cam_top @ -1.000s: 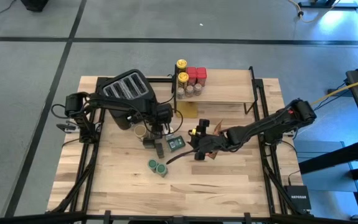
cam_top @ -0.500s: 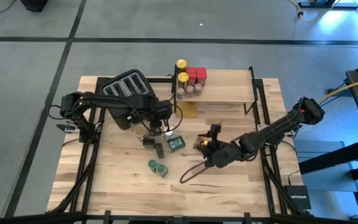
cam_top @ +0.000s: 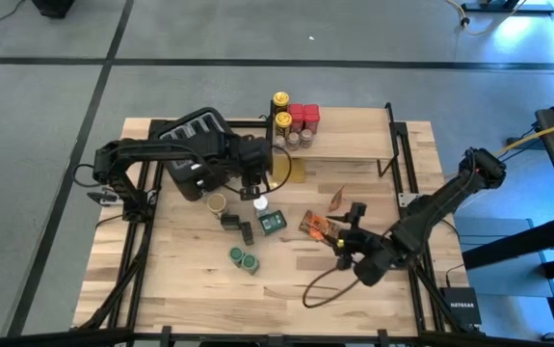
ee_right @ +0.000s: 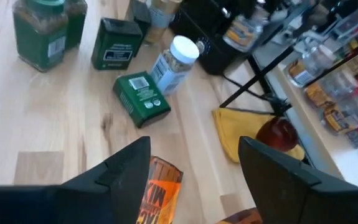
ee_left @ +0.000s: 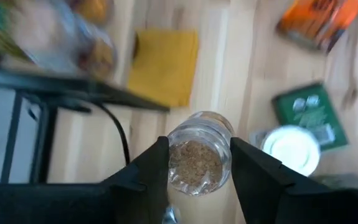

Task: Shelf spices
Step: Put the brown seasoning bottle on the shelf

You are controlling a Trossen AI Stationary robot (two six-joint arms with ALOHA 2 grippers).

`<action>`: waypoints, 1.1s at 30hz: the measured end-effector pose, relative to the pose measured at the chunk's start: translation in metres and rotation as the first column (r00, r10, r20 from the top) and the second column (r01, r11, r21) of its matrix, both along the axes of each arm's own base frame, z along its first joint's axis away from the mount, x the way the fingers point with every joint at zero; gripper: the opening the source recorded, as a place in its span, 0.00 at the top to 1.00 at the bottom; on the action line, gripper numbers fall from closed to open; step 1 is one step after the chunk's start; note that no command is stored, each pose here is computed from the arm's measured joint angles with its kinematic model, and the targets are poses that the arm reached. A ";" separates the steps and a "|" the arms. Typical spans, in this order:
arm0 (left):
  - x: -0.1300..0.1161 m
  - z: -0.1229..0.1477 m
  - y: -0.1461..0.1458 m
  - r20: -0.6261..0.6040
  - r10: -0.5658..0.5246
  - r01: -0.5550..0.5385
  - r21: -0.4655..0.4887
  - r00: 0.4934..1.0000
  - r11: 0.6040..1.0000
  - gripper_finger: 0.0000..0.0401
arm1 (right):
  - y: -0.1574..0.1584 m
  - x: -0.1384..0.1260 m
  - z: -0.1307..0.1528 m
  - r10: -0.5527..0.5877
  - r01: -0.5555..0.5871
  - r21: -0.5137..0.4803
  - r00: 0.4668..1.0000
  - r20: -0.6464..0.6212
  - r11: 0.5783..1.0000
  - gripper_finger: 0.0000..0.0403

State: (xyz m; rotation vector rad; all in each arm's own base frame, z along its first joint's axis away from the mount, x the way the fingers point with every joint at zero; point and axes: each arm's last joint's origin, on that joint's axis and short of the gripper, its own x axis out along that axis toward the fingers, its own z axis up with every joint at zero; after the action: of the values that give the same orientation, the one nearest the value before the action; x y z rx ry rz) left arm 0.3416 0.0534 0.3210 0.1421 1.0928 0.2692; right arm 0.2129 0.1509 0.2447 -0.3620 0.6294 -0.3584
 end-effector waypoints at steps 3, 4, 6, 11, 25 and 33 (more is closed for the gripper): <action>0.005 0.016 -0.001 0.081 -0.007 0.006 0.012 0.997 1.000 0.65 | 0.004 -0.004 0.001 0.010 -0.010 -0.020 1.000 0.015 1.000 0.38; 0.006 0.022 -0.001 0.107 -0.008 0.007 0.016 0.994 1.000 0.65 | 0.006 -0.005 0.001 0.017 -0.016 -0.022 1.000 0.014 1.000 0.38; 0.009 0.033 -0.001 0.161 -0.024 0.019 0.032 0.987 0.999 0.65 | 0.006 -0.006 0.001 0.014 -0.013 -0.019 1.000 0.021 1.000 0.38; 0.015 0.054 0.000 0.255 -0.081 0.059 0.094 0.963 0.994 0.65 | 0.006 -0.006 0.001 -0.002 0.002 -0.004 1.000 0.029 1.000 0.38; 0.075 0.060 0.021 0.298 -0.141 0.076 0.219 0.944 0.973 0.65 | 0.010 -0.011 0.000 0.004 -0.004 0.001 0.999 0.031 1.000 0.38; 0.077 0.051 0.020 0.230 -0.138 0.093 0.196 0.963 0.976 0.65 | 0.007 -0.025 -0.003 -0.115 0.119 -0.020 0.984 0.138 0.993 0.38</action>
State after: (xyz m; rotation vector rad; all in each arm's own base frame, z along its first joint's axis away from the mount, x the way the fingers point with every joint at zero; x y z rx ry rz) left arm 0.4187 0.0732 0.3723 0.3287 0.8118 0.2740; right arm 0.1882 0.1578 0.2416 -0.3252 0.5133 -0.5008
